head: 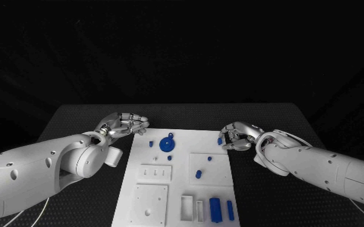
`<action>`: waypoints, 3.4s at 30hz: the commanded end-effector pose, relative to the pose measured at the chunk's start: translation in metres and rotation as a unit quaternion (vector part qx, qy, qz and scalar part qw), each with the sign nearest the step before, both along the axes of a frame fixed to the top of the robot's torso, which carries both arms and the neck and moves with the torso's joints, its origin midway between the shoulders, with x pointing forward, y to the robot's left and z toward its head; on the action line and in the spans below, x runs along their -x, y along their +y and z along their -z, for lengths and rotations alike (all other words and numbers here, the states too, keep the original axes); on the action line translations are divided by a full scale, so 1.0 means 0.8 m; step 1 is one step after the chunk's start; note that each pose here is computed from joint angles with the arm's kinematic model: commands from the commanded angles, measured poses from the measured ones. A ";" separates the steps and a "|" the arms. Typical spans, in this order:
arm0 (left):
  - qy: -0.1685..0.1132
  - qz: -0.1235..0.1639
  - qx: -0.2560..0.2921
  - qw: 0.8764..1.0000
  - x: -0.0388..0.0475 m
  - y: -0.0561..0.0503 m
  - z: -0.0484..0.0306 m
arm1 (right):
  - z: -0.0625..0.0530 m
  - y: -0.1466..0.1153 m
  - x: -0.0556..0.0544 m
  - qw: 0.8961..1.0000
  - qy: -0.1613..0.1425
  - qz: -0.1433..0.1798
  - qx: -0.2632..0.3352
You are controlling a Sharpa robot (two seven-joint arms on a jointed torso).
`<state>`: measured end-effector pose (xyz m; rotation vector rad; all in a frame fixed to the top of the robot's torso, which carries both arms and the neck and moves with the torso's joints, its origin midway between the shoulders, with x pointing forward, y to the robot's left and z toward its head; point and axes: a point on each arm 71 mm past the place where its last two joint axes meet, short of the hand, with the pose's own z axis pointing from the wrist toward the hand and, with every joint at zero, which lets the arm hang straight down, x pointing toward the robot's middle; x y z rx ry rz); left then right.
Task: Assemble the parts on the task board
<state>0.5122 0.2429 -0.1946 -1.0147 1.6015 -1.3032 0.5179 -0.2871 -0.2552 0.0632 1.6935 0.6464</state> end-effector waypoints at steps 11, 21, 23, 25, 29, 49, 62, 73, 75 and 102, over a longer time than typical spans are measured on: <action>-0.002 0.009 0.003 1.000 0.001 -0.003 -0.0008 | 0.004 0.013 0.002 1.000 0.005 -0.016 0.000; -0.001 0.009 0.003 1.000 0.001 -0.003 -0.0007 | 0.005 0.014 0.001 1.000 0.002 -0.013 -0.001; -0.001 0.009 0.003 1.000 0.001 -0.003 -0.0006 | 0.005 0.014 0.001 1.000 0.003 -0.013 -0.001; -0.001 0.009 0.003 1.000 0.000 -0.003 -0.0006 | 0.005 0.015 0.001 1.000 0.002 -0.013 -0.001; -0.001 0.009 0.003 1.000 0.001 -0.003 -0.0006 | 0.005 0.015 0.000 1.000 0.001 -0.011 -0.001; 0.000 0.009 0.000 1.000 0.001 -0.002 -0.0004 | 0.005 0.015 -0.001 1.000 -0.005 -0.006 0.002; 0.001 0.008 -0.002 1.000 0.001 -0.001 -0.0003 | 0.004 0.018 0.000 1.000 -0.011 -0.012 0.009; 0.001 0.009 -0.003 1.000 0.001 -0.002 -0.0001 | 0.005 0.023 0.003 1.000 -0.009 -0.014 0.008; 0.001 0.009 -0.003 1.000 0.001 -0.002 0.0000 | 0.005 0.024 0.004 1.000 -0.008 -0.014 0.008; 0.003 0.010 -0.006 1.000 0.002 -0.001 0.0002 | 0.006 0.023 0.003 1.000 -0.011 -0.005 0.024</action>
